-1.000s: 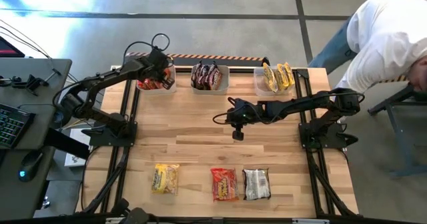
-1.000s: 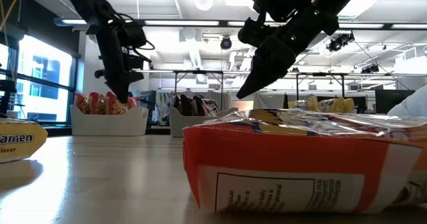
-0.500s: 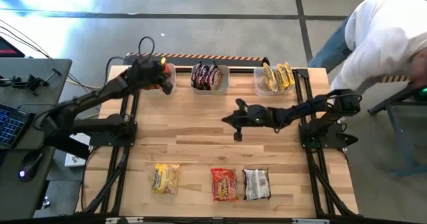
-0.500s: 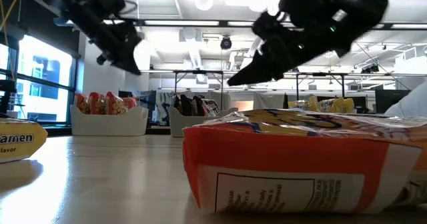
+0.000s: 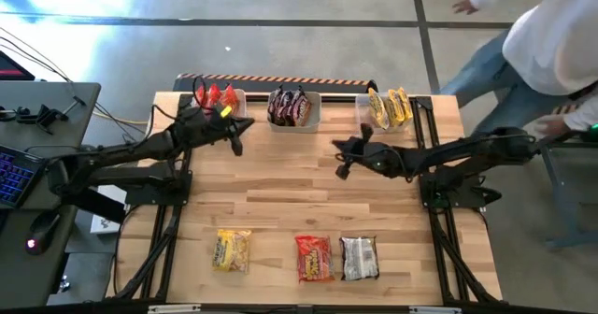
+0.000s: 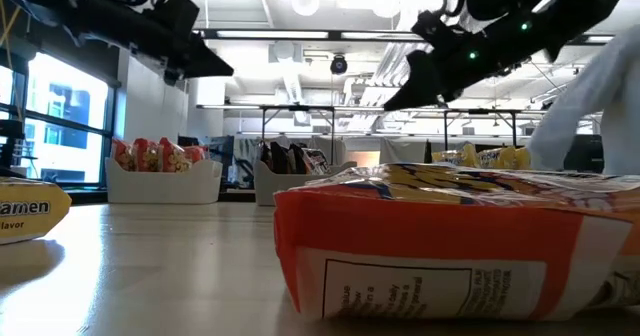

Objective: Sort Maruchan noodles
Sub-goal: Adjust the yellow noodle pack

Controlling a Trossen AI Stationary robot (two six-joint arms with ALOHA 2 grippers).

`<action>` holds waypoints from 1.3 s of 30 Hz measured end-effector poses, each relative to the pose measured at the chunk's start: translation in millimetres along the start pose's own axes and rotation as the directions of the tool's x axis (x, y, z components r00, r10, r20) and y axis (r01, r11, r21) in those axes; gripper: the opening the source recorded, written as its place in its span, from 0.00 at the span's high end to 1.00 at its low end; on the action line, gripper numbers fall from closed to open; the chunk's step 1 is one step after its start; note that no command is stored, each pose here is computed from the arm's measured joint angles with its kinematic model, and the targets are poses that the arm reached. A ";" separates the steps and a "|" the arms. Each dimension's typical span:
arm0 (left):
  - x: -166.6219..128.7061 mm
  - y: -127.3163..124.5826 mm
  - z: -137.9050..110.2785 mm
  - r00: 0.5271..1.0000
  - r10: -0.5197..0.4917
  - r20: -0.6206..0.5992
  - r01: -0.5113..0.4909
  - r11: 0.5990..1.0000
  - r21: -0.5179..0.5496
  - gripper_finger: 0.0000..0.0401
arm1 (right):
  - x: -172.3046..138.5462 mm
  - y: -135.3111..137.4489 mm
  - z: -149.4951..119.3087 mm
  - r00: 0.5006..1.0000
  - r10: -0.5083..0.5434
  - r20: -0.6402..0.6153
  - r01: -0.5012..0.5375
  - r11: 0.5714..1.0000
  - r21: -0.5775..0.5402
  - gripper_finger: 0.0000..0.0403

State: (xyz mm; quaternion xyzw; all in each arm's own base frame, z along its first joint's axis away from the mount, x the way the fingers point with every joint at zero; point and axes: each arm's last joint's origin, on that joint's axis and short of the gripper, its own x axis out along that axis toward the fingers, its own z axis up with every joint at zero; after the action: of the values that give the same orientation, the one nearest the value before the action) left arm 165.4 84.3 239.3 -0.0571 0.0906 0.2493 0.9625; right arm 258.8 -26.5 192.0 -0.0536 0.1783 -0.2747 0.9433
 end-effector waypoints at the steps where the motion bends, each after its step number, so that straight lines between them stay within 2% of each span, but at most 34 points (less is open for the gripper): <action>1: 0.7 -2.9 -1.5 1.000 -0.016 0.009 0.016 1.000 0.003 1.00 | -3.4 -4.0 0.8 0.999 -0.030 -0.017 0.030 1.000 0.000 1.00; 5: 0.8 -12.7 -7.9 0.996 -0.074 0.050 0.072 0.996 0.044 1.00 | -12.7 -18.8 -0.3 0.986 -0.138 -0.090 0.139 0.990 0.001 1.00; 11: -1.1 -21.1 -10.8 0.985 -0.127 0.116 0.119 0.990 0.070 1.00 | -7.4 -49.6 -10.0 0.929 -0.311 -0.198 0.323 0.946 0.026 1.00; 16: -2.0 -25.6 -14.5 0.982 -0.153 0.110 0.147 0.987 0.061 1.00 | -0.6 -78.9 -17.5 0.874 -0.406 -0.266 0.441 0.893 0.087 1.00; 22: -2.7 -29.6 -14.8 0.979 -0.175 0.109 0.169 0.984 0.061 1.00 | 2.1 -110.0 -26.1 0.800 -0.497 -0.335 0.555 0.825 0.102 1.00; 33: -4.1 -36.2 -15.6 0.972 -0.210 0.103 0.205 0.977 0.057 1.00 | -1.2 -137.6 -40.9 0.709 -0.543 -0.449 0.648 0.753 0.113 1.00; 39: -5.3 -41.2 -16.1 0.966 -0.237 0.100 0.232 0.971 0.063 1.00 | -2.5 -143.5 -42.8 0.690 -0.557 -0.463 0.659 0.748 0.083 1.00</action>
State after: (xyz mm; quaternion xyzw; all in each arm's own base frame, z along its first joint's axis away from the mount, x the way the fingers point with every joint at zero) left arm 178.6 43.5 227.3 -0.0298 0.0380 0.1340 0.9898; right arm 169.6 -146.3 181.5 0.0644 0.3085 -0.5980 0.7369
